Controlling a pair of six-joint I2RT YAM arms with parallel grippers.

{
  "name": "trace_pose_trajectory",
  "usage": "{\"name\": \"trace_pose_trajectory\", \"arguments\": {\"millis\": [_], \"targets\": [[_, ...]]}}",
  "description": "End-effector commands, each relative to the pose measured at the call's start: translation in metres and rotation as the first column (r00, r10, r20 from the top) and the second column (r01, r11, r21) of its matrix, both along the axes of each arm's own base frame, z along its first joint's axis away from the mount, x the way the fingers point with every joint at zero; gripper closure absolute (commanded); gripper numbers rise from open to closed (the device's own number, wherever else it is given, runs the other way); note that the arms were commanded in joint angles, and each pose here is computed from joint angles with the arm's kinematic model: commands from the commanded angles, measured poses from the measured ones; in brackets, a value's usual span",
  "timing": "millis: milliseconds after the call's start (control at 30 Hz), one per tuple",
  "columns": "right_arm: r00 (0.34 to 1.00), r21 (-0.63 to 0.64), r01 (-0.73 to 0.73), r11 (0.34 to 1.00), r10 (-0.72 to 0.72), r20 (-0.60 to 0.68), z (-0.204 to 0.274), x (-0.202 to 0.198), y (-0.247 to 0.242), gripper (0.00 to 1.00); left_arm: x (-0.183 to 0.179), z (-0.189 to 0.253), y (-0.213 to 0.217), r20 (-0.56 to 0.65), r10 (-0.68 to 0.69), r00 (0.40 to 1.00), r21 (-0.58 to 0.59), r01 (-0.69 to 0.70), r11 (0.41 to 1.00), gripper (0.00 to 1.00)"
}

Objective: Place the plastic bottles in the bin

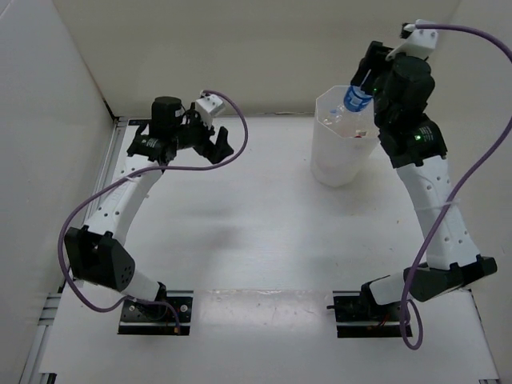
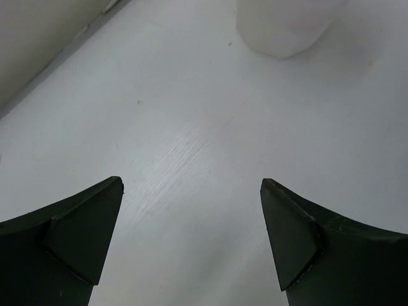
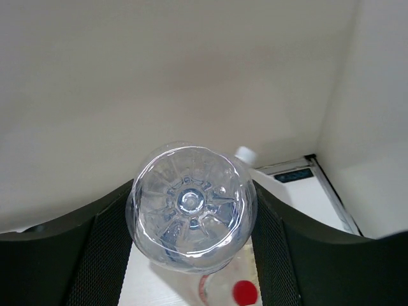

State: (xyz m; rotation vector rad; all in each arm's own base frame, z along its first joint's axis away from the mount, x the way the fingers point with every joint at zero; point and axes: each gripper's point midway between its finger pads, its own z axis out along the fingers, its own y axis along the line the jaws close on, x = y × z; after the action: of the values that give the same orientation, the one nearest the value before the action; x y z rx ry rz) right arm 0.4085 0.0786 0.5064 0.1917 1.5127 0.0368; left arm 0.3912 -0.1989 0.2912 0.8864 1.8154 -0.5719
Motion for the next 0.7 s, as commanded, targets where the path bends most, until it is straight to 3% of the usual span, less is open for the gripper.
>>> {"name": "trace_pose_trajectory", "arguments": {"millis": [0, 200, 333, 467, 567, 600, 633, 667], "targets": [[0.996, 0.055, 0.086, 0.995, -0.086, -0.014, -0.003, -0.008, -0.035, 1.00, -0.001, -0.020, 0.033, 0.031, 0.128, 0.991, 0.118, -0.131, 0.984, 0.00], [0.969, 0.058, 0.151, 0.987, -0.136, -0.207, -0.076, 0.007, -0.062, 1.00, -0.007, -0.066, 0.081, 0.027, 0.333, 0.943, 0.284, -0.327, 0.901, 0.00], [0.947, 0.209, 0.155, 0.966, -0.085, -0.311, -0.118, 0.021, -0.068, 1.00, -0.016, -0.084, 0.097, 0.014, 0.379, 0.925, 0.329, -0.363, 0.872, 0.00], [0.915, 0.309, 0.197, 0.931, -0.061, -0.400, -0.150, 0.042, -0.081, 1.00, -0.022, -0.078, 0.097, 0.031, 0.365, 0.930, 0.317, -0.356, 0.879, 0.00], [0.905, 0.316, 0.137, 0.939, 0.010, -0.425, -0.155, 0.057, -0.072, 0.54, -0.022, -0.078, 0.095, 0.028, 0.359, 0.933, 0.313, -0.349, 0.883, 0.00], [0.903, 0.316, 0.112, 0.942, 0.036, -0.428, -0.155, 0.059, -0.068, 0.37, -0.022, -0.078, 0.095, 0.028, 0.359, 0.933, 0.313, -0.349, 0.883, 0.00], [0.906, 0.323, 0.075, 0.943, 0.071, -0.418, -0.146, 0.060, -0.062, 0.13, -0.022, -0.078, 0.095, 0.028, 0.359, 0.933, 0.313, -0.349, 0.883, 0.00], [0.905, 0.313, 0.070, 0.947, 0.072, -0.420, -0.145, 0.061, -0.063, 0.00, -0.022, -0.078, 0.095, 0.028, 0.359, 0.933, 0.313, -0.349, 0.883, 0.00]]}}
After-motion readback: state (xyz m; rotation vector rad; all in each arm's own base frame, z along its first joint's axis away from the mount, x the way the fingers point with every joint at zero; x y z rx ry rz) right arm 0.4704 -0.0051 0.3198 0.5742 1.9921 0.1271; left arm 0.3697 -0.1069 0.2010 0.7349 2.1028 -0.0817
